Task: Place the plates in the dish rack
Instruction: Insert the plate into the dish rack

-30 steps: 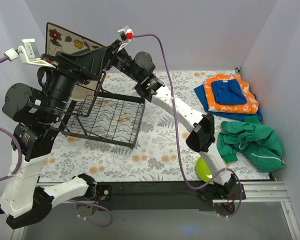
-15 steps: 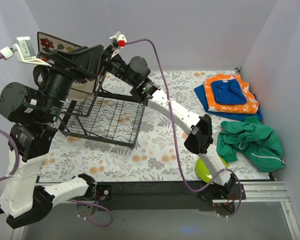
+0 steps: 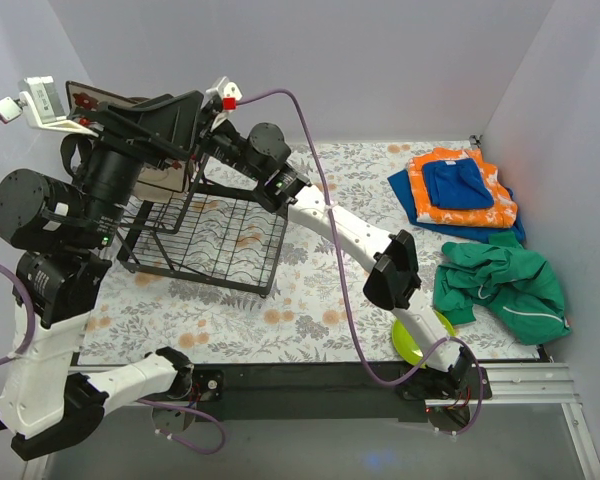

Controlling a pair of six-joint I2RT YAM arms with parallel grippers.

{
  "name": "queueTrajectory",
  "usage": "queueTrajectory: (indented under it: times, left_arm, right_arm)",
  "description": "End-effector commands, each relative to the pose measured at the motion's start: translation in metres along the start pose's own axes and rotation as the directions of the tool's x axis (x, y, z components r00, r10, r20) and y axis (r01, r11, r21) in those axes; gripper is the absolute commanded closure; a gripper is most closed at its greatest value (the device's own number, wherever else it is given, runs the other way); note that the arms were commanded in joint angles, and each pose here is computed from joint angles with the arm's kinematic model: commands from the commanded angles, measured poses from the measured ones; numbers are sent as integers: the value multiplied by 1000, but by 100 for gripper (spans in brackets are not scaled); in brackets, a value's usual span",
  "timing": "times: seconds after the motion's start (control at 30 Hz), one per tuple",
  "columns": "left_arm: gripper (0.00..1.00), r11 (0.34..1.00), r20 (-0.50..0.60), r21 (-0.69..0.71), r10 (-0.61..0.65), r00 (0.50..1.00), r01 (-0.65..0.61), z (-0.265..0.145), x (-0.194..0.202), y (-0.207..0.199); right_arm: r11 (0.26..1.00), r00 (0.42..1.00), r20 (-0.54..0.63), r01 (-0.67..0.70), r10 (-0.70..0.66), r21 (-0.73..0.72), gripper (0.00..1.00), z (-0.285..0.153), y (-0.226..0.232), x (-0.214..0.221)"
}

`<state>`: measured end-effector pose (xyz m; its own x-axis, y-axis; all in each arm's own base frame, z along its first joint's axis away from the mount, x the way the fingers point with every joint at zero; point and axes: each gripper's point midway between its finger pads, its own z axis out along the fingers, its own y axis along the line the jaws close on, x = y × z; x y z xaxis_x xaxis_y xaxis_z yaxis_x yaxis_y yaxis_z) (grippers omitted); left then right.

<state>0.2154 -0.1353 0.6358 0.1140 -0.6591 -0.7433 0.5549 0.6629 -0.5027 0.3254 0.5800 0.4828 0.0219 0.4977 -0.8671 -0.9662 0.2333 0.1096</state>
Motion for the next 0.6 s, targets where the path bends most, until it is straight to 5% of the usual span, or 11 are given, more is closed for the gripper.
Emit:
queueTrajectory:
  times: [0.0, 0.57]
  left_arm:
    - [26, 1000, -9, -14, 5, 1000, -5, 1, 4, 4]
    - [26, 999, -20, -33, 2, 1000, -2, 4, 9, 9]
  right_arm:
    - [989, 921, 374, 139, -113, -43, 99, -2, 32, -122]
    - [981, 916, 366, 190, -165, -34, 99, 3, 29, -95]
